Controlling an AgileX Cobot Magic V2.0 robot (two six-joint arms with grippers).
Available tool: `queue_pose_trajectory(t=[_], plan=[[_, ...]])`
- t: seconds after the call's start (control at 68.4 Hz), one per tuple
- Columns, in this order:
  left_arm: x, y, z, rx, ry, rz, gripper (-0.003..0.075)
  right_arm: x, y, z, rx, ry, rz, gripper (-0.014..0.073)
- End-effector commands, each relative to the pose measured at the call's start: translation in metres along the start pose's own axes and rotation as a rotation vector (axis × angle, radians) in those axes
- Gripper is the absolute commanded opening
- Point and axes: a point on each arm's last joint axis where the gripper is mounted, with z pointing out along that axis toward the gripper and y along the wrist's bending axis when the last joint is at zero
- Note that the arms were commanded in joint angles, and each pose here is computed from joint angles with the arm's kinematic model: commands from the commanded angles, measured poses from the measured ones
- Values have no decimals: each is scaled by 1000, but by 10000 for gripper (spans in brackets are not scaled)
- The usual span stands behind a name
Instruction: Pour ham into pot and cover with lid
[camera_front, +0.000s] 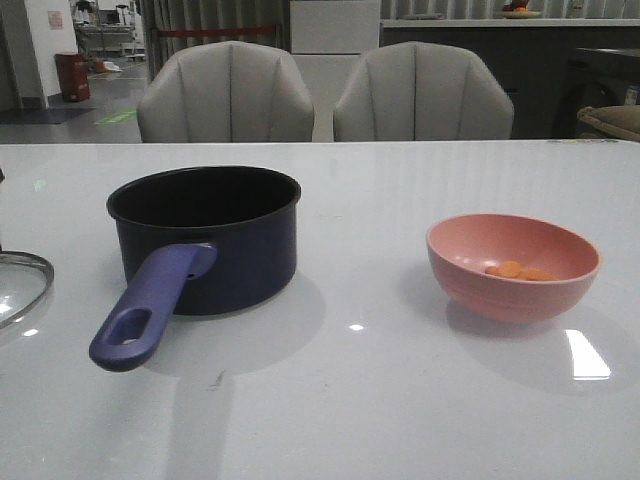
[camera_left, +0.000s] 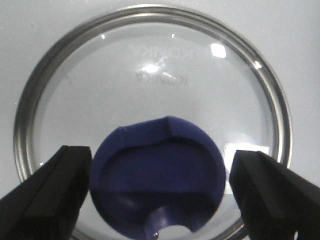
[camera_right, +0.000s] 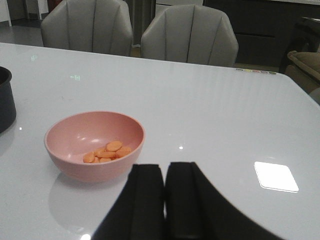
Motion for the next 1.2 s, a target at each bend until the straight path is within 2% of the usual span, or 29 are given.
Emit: queue_pose_trajectory(t=[0.0,0.117,0.234,0.336,0.541,0.95,1.183], plan=[[-9,-5,-57,15,-179,2,582,-9,0,-2,4,-101,-8,169],[0,-8,-91,17,-281,9,582,-9,0,-2,4,-101,-8,169],[18,-15,-126,24,-436,32,582,-9,0,-2,4,-101,-8,169],[46,-23,-156,42,-589,59,582,-9,0,-2,4,-100,-8,169],[101,-31,-188,88,-792,96,582,-9,0,-2,4,-100,-8,169],[223,-28,-204,236,-1124,161,582,-9,0,-2,4,-100,-8,169],[265,-21,-192,313,-1217,193,582,-9,0,-2,4,-101,-8,169]])
